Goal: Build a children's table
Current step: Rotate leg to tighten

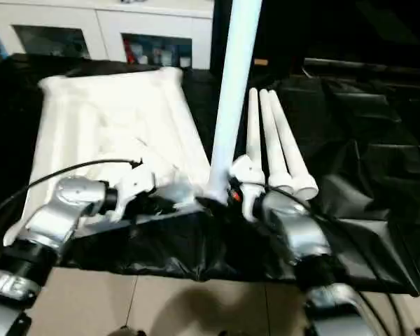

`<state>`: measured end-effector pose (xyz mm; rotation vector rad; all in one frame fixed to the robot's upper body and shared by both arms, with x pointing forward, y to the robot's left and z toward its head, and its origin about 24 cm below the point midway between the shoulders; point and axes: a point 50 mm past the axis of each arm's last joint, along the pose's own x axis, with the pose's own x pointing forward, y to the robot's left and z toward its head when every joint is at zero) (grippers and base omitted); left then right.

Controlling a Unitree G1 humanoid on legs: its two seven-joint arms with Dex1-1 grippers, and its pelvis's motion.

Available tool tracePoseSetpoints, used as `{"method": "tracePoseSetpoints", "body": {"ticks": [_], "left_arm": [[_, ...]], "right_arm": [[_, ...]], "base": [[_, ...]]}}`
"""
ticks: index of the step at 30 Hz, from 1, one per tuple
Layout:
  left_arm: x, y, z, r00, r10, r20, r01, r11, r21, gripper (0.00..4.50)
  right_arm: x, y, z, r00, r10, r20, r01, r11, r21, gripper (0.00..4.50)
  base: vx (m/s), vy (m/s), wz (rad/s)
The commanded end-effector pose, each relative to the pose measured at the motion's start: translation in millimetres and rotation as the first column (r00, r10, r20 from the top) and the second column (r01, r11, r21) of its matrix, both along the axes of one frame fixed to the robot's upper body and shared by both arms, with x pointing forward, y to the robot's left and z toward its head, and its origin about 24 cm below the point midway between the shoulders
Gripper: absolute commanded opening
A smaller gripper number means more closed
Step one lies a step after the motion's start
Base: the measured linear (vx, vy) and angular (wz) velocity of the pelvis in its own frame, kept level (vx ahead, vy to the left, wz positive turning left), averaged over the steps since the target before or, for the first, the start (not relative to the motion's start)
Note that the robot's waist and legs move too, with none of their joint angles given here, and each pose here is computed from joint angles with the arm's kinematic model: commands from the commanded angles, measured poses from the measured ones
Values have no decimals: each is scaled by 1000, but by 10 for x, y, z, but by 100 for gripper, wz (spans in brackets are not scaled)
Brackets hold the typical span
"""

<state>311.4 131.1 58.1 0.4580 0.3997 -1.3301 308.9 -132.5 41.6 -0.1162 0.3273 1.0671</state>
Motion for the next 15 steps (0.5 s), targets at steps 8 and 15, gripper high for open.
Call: {"method": "tracePoseSetpoints", "body": {"ticks": [8,15], "left_arm": [[-14,-56,-52,993,-113,-43,114,993,40,0],[-8,-25,-49,990,-132,-53,134,990,43,0]], "right_arm": [[-278,154,15,935,342,-92,-343,939,5,324],[-309,132,41,920,374,-118,-377,926,3,283]], "base": [[0,0,0],[0,0,0]]}}
